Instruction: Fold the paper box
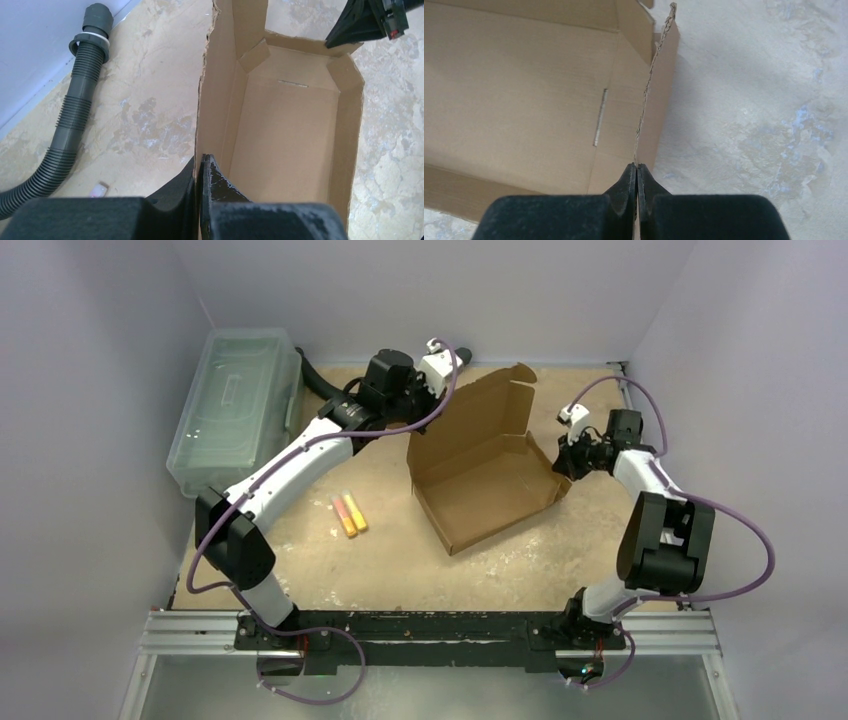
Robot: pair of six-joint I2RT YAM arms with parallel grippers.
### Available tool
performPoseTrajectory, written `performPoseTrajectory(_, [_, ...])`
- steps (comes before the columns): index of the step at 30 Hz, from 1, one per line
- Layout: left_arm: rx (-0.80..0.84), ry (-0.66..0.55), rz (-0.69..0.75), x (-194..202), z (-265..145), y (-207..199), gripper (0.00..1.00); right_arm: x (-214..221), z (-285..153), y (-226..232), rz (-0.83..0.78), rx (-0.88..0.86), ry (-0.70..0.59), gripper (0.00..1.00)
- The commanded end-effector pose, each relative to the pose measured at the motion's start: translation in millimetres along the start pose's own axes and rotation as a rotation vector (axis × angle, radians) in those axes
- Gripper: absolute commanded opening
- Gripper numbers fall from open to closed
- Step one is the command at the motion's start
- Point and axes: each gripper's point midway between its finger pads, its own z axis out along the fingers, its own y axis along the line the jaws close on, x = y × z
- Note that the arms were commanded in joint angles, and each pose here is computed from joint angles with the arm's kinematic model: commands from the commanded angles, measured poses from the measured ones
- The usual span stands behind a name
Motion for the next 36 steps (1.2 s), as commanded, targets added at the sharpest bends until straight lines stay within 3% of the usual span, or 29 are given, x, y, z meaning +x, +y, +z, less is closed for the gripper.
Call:
performPoseTrajectory(1, [-0.034, -0.093, -0.074, -27.2, 2.4, 4.1, 0.0, -15.7, -3.3, 19.2, -0.134, -0.017, -0.033, 0.0])
performPoseTrajectory(8, [-0.066, -0.133, -0.085, -33.6, -5.9, 10.7, 0.0, -22.7, -3.5, 47.2, -0.233, -0.109, -0.032, 0.0])
performPoseTrajectory(11, [-0.117, -0.126, -0.152, -29.8, -6.9, 22.6, 0.0, -22.7, -7.6, 49.0, -0.249, -0.106, -0.029, 0.0])
performPoseTrajectory(21, [-0.056, -0.265, -0.202, -35.4, -23.8, 12.7, 0.0, -0.1, 6.4, 29.3, -0.121, -0.053, 0.098, 0.0])
performPoseTrajectory(30, [0.012, -0.216, -0.19, -25.2, -13.5, 2.6, 0.0, -16.4, 1.0, 40.9, -0.213, -0.065, 0.04, 0.0])
performPoseTrajectory(36, [0.049, -0.189, -0.158, -19.6, -11.6, -3.2, 0.0, -30.5, -0.4, 10.6, -0.075, 0.107, 0.017, 0.0])
